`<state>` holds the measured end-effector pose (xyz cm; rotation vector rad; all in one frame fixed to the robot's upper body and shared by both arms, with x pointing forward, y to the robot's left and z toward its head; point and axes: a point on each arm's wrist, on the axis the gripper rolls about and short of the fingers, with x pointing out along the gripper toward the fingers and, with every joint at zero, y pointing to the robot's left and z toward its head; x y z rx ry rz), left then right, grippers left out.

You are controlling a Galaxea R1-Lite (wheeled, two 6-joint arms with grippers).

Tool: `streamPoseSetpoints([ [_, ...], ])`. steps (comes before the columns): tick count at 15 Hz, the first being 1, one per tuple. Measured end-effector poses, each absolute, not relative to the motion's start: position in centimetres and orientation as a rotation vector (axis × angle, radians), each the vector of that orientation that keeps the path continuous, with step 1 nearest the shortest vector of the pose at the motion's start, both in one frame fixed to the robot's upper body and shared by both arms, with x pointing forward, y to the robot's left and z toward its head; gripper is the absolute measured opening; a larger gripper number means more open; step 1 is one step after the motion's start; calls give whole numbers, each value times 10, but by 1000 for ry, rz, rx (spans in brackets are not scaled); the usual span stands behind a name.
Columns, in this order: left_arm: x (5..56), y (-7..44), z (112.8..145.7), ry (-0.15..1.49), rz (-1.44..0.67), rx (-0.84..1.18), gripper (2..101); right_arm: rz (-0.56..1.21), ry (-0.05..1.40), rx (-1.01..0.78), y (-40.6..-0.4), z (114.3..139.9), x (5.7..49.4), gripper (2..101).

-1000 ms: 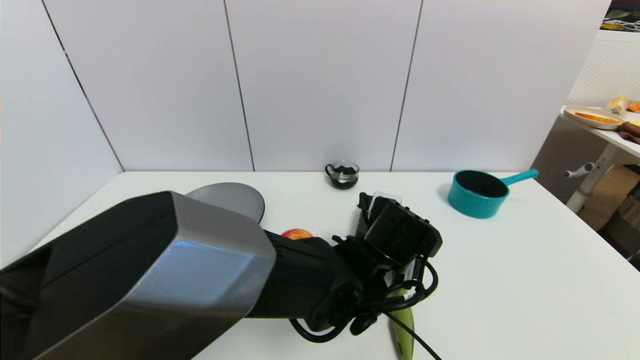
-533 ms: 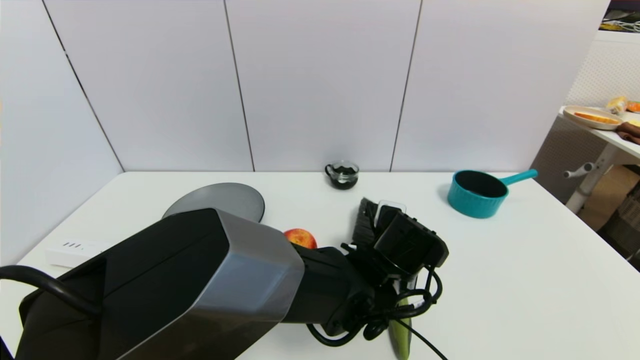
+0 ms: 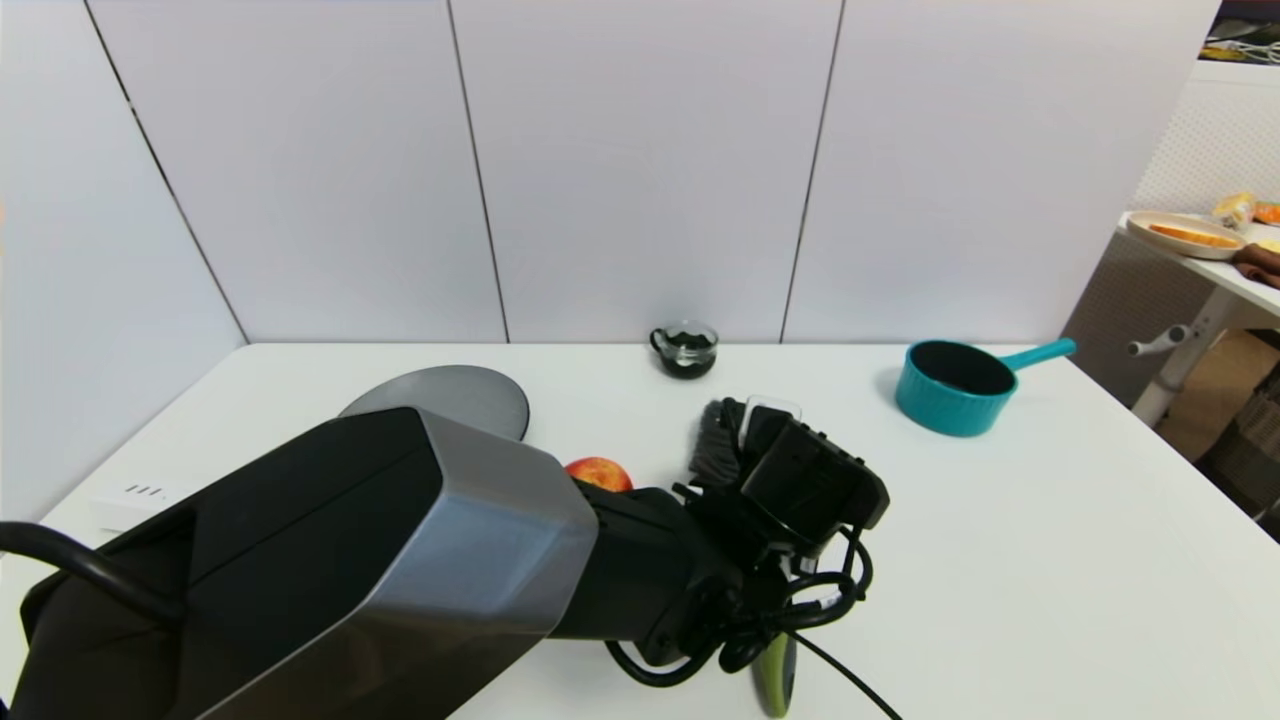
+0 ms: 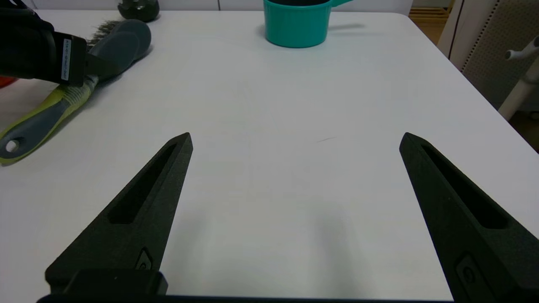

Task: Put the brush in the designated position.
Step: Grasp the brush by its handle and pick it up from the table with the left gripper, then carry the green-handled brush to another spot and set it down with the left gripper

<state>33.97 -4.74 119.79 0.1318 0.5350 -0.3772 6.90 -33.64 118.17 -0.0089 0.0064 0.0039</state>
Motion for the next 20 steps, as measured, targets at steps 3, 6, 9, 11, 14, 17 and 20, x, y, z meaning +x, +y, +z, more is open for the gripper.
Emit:
streamPoseSetpoints([
  [3,339,-47,1204,525,-382,123,242,4,7,-8,-336,1182,69,973],
  [6,339,-46,1209,518,-387,119,225,4,6,-9,-336,1182,69,973],
  [9,339,-47,1215,501,-396,120,218,4,6,-9,-336,1182,69,973],
  [11,339,-49,1222,481,-409,123,218,4,6,-8,-336,1182,69,973],
  [14,339,-50,1235,451,-424,119,213,4,6,-9,-336,1182,69,973],
  [17,337,-52,1254,433,-434,103,208,4,6,-8,-336,1182,69,973],
  [20,339,-55,1284,390,-445,57,200,4,6,-8,-336,1182,69,973],
])
